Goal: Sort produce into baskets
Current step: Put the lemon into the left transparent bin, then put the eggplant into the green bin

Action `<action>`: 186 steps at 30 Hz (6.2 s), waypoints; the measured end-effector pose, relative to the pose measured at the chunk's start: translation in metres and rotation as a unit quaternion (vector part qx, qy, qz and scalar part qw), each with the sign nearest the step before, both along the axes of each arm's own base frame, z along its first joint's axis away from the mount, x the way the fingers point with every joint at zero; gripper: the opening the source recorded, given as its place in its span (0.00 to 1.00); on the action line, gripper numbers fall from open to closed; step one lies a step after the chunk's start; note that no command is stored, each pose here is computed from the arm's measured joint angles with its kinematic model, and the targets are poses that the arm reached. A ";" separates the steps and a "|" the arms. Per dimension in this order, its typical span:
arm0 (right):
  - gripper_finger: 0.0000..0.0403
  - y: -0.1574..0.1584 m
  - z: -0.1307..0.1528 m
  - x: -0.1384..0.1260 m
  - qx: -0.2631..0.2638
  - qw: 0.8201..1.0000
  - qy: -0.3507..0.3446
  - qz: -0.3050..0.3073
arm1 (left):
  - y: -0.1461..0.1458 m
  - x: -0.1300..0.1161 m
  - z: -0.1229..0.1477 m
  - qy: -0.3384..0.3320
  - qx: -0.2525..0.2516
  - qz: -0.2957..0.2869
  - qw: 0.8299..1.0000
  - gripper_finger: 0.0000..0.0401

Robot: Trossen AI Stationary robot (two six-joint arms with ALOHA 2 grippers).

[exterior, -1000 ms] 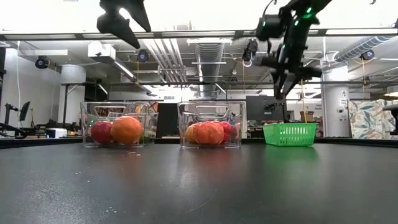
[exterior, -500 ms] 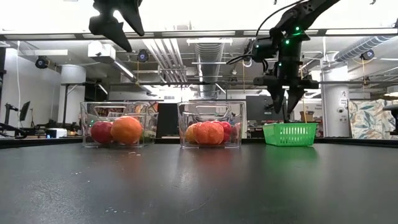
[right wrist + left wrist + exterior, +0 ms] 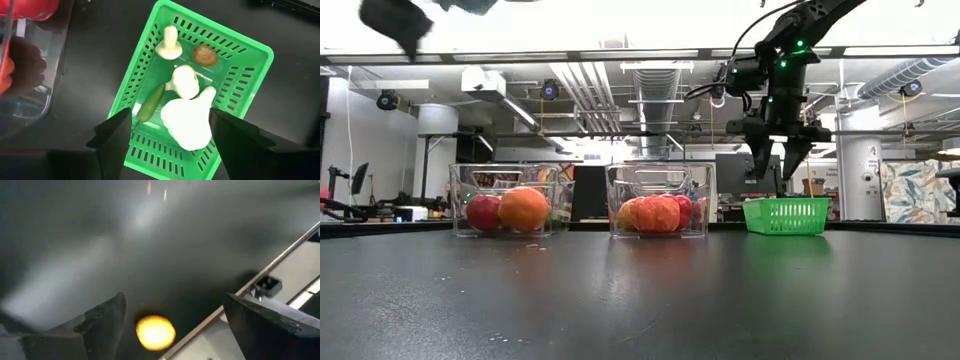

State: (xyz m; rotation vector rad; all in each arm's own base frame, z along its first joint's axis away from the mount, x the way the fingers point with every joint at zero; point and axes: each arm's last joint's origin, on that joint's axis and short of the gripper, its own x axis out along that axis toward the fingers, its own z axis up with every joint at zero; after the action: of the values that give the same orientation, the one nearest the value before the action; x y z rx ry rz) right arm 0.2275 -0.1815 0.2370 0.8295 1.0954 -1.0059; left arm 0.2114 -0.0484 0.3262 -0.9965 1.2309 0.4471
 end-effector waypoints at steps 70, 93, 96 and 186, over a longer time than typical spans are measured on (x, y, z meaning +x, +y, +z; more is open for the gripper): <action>0.73 0.000 0.002 0.009 0.031 0.995 -0.070 0.070 | -0.161 -0.019 -0.106 0.113 0.054 0.155 0.980 0.54; 0.73 0.014 0.043 -0.010 -0.023 0.990 -0.130 0.046 | 0.032 -0.015 -0.002 -0.107 0.290 0.111 0.944 0.54; 0.73 0.020 0.053 -0.015 -0.031 0.988 -0.149 0.039 | 0.068 -0.016 0.002 -0.084 0.335 0.110 0.932 0.54; 0.63 0.337 -0.088 -0.058 0.255 0.961 0.062 0.091 | 0.125 0.003 0.014 -0.184 0.353 0.027 0.917 0.73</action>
State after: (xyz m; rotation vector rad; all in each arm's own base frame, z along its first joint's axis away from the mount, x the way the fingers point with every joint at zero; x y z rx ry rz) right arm 0.1697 0.1552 0.1485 1.0607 1.5448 -0.6297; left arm 0.2144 0.0765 0.3405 -0.4557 0.6167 0.6530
